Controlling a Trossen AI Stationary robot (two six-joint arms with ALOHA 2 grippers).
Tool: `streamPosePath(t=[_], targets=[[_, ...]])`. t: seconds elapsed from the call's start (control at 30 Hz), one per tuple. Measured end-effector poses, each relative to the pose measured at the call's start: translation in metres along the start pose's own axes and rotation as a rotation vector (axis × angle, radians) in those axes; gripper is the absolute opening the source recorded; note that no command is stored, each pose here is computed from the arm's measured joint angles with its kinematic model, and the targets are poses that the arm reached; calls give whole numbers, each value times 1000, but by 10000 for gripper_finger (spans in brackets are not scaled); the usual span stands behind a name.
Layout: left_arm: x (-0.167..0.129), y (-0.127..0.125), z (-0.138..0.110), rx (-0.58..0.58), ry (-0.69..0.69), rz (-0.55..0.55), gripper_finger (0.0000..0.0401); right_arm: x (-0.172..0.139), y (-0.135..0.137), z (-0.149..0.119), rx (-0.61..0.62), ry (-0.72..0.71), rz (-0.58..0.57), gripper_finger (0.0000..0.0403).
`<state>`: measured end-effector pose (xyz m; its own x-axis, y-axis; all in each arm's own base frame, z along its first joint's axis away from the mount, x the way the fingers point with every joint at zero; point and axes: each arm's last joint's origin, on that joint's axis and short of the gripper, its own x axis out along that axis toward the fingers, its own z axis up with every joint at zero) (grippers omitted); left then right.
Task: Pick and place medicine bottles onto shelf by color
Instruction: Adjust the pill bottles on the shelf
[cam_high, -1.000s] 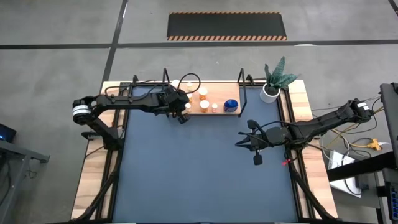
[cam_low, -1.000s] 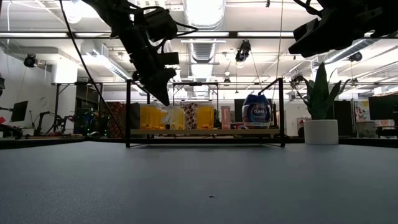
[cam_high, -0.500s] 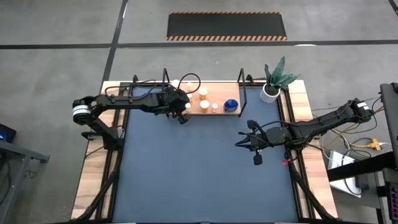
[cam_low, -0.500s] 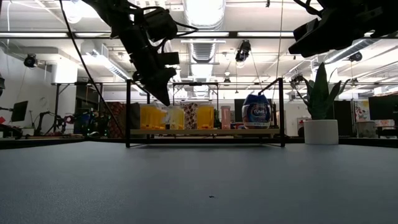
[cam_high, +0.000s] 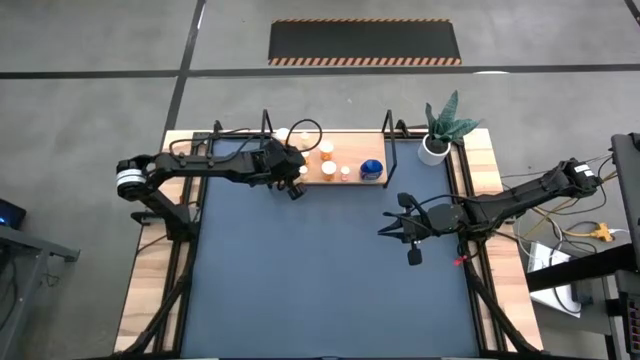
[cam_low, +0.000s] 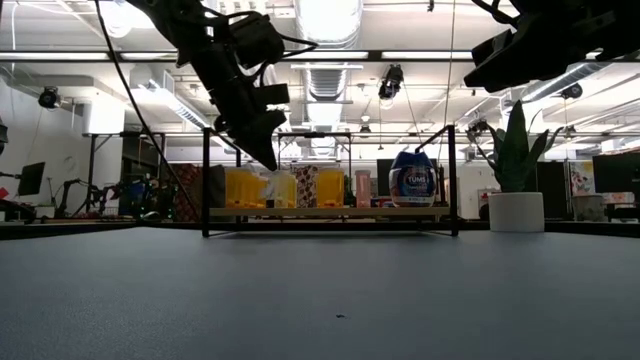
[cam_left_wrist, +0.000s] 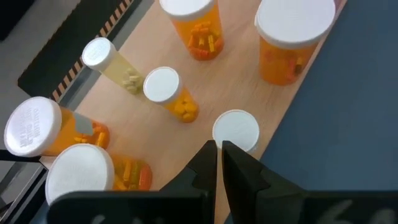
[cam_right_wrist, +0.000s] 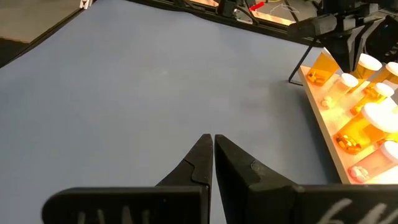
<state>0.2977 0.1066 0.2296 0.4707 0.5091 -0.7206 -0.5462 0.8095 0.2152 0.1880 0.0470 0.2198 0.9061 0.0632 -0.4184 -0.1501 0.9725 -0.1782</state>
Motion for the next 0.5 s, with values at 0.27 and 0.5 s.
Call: streamPosePath(t=[0.27,0.5], targets=[[0,0,0,-2,0,-1,8,0,0,0,0,0,0,9],[0,0,1,-23,-8,-6,8,0,0,0,0,0,1,9]])
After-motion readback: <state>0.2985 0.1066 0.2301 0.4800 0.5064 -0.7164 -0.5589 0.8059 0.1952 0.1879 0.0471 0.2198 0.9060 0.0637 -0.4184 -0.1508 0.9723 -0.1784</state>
